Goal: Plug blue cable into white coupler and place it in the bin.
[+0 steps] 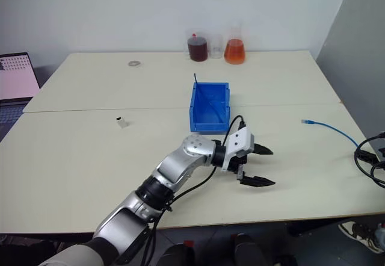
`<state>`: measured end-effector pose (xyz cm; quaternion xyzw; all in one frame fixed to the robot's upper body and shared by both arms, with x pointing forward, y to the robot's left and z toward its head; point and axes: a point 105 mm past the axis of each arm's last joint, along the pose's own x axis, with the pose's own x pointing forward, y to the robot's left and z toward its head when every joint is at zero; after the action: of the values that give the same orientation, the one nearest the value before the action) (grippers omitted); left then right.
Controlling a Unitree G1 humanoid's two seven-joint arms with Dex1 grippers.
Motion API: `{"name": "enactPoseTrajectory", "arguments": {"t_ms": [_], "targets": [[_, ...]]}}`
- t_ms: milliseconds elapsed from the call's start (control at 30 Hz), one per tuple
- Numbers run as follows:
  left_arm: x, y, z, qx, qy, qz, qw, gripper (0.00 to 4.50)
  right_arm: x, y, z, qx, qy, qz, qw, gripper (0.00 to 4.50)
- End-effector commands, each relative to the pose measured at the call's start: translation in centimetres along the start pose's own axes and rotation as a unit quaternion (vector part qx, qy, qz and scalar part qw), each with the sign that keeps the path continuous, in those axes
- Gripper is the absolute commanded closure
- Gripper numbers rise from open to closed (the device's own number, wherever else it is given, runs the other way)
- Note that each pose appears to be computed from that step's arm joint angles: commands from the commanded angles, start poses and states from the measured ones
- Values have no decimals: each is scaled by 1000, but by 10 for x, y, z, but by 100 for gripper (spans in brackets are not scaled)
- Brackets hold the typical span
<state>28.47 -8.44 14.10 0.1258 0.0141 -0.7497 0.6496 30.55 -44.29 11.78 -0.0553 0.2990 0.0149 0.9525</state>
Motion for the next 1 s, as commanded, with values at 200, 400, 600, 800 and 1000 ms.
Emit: {"name": "enactPoseTrajectory", "arguments": {"t_ms": [200,400,600,800,1000], "targets": [[17,1,5,9,-10,-12,1000,0,11,15,8,-15,-28,33,999,2],[14,-3,6,4,-12,-14,1000,0,21,18,4,-18,-25,12,999,2],[8,-2,5,1,-8,-6,1000,0,23,13,1,-3,-28,-13,1000,2],[6,-4,5,-1,-4,-13,1000,0,26,14,-6,57,-31,-22,998,2],[6,-3,9,-1,-5,-16,1000,0,33,21,-13,119,-31,-12,992,2]]}}
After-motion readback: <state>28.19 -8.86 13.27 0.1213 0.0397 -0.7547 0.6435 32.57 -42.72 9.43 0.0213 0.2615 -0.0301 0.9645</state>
